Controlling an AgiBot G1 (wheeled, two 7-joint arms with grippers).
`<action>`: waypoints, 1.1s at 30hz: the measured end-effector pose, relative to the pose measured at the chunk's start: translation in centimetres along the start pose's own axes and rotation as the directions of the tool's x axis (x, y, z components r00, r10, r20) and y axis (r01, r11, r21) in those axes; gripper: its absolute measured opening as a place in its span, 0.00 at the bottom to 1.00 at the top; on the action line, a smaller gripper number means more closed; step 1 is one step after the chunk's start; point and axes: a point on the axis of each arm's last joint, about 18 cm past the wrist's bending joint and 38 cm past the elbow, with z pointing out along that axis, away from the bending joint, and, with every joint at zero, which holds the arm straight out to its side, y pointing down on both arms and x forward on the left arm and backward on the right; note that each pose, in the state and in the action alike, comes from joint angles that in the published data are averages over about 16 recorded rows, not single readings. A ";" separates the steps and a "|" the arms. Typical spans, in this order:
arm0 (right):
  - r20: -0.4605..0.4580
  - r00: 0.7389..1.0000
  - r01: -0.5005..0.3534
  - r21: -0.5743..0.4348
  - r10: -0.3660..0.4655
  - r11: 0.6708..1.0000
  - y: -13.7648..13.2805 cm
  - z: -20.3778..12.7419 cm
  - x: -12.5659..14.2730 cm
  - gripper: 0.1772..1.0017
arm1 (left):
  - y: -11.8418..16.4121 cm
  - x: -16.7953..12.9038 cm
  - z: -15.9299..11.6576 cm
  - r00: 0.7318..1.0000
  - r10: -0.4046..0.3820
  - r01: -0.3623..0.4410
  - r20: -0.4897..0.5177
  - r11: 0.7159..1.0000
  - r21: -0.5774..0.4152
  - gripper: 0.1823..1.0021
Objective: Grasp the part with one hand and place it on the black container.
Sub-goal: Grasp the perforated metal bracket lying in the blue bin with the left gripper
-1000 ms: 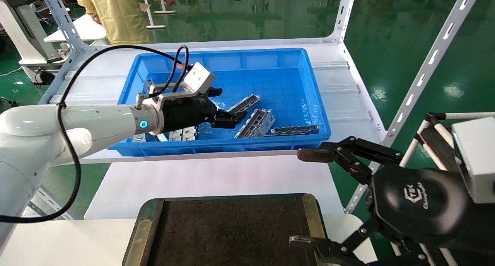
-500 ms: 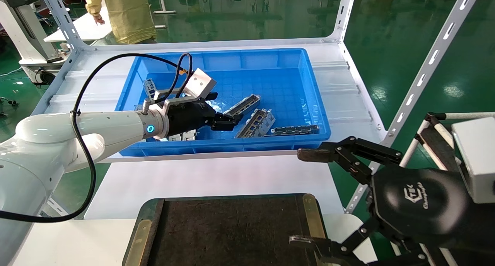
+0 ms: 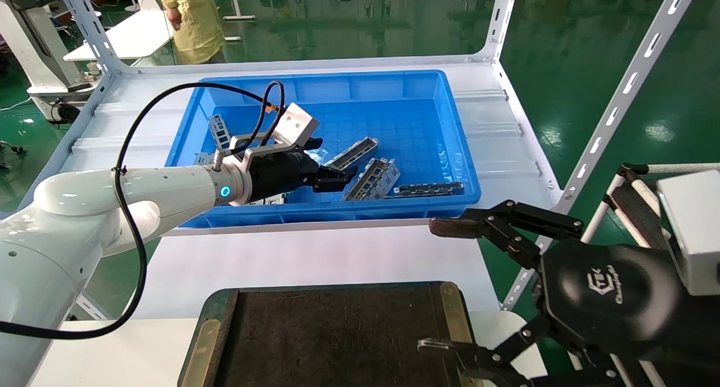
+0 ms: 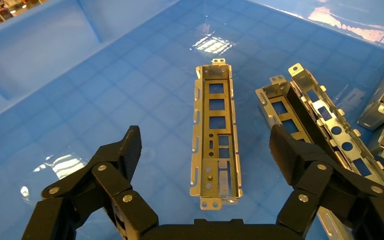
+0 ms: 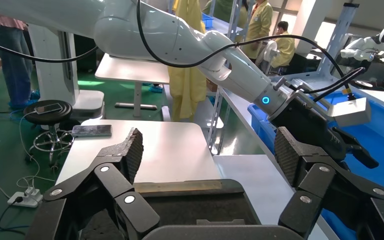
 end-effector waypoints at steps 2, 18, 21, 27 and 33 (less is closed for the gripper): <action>0.000 1.000 0.000 0.000 0.000 1.000 0.0 0.0 0.0 0.95 | 0.1 0.0 0.0 1.000 -0.003 0.003 0.001 1.000 -0.002 0.92; 0.000 1.000 0.000 0.000 0.000 1.000 0.0 0.0 0.0 0.63 | 0.9 0.2 0.3 1.000 -0.021 0.021 0.014 1.000 -0.012 0.60; 0.000 1.000 0.000 0.000 0.000 1.000 0.0 0.0 0.0 0.55 | 1.0 0.3 0.3 1.000 -0.023 0.023 0.015 1.000 -0.012 0.50; 0.000 1.000 0.000 0.000 0.000 1.000 0.0 0.0 0.0 0.38 | 1.0 0.2 0.3 0.999 -0.024 0.025 0.023 1.000 -0.011 0.34; 0.000 1.000 0.000 0.000 0.000 1.000 0.0 0.0 0.0 0.23 | 0.6 -0.3 0.3 0.999 -0.023 0.023 0.044 1.000 0.000 0.25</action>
